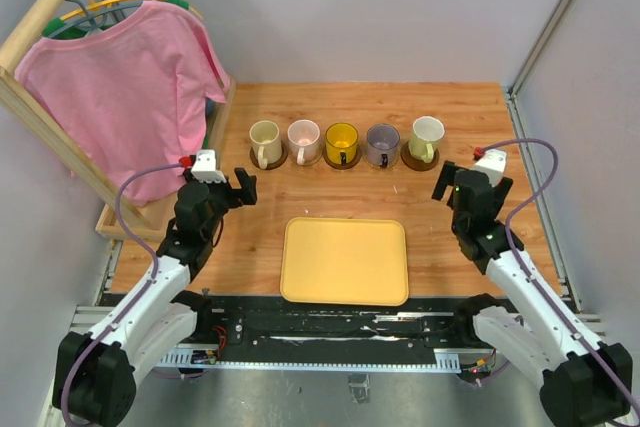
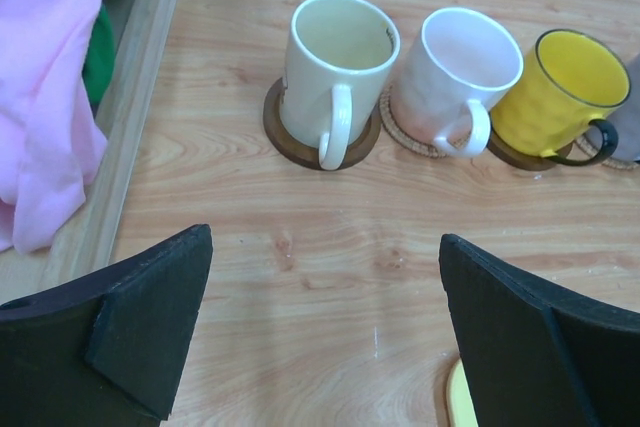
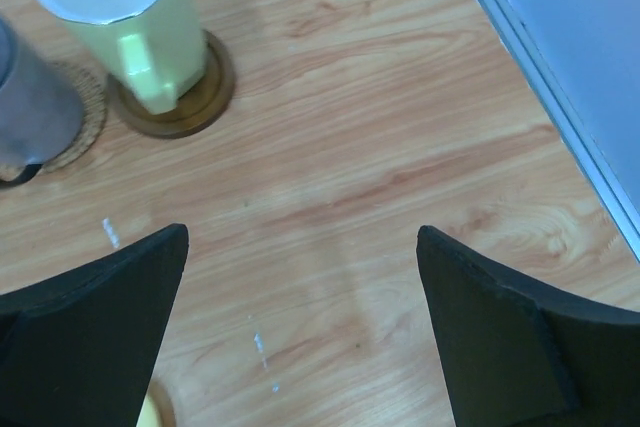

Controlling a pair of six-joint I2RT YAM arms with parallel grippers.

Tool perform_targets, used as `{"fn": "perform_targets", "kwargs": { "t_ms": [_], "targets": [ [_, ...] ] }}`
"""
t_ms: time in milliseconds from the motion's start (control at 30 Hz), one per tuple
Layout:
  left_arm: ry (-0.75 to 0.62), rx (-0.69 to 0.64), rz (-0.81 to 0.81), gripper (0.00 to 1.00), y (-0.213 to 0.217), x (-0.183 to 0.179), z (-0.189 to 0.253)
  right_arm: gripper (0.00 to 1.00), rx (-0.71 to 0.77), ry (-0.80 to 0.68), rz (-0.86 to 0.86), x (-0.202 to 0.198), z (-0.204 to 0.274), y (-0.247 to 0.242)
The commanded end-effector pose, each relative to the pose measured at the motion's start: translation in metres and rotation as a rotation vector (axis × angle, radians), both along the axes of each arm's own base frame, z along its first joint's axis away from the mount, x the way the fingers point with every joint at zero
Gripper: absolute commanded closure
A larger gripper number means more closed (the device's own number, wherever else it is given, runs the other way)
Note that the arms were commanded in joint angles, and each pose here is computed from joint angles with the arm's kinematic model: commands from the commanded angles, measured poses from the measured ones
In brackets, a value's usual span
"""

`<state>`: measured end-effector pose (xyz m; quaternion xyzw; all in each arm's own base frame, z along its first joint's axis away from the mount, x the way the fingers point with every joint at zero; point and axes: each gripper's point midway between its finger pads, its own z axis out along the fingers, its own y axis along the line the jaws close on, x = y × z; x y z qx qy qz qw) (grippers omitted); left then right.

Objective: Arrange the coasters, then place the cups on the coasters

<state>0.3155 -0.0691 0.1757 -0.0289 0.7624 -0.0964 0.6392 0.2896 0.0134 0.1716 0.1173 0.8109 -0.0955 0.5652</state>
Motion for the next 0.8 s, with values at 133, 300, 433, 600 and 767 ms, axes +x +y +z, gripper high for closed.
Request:
{"fn": "perform_targets", "kwargs": {
  "t_ms": [133,300,433,600,767],
  "targets": [
    [-0.038,-0.014,0.059,0.0,0.01,0.005,0.006,0.02,0.301,0.071,-0.185,0.028,-0.024,-0.067],
    [-0.021,-0.006,0.091,0.0,0.015,0.006,0.01,0.02,0.383,0.234,-0.208,0.031,-0.037,-0.07],
    [-0.031,-0.008,0.115,0.0,0.019,0.007,0.014,0.02,0.373,0.296,-0.243,0.026,-0.042,-0.072],
    [-0.045,-0.012,0.13,0.0,0.022,0.006,0.014,0.02,0.348,0.221,-0.246,0.02,-0.03,-0.073],
    [-0.048,-0.006,0.143,0.0,0.025,0.006,0.01,0.02,0.324,0.151,-0.245,0.016,-0.018,-0.077]
  ]
}}
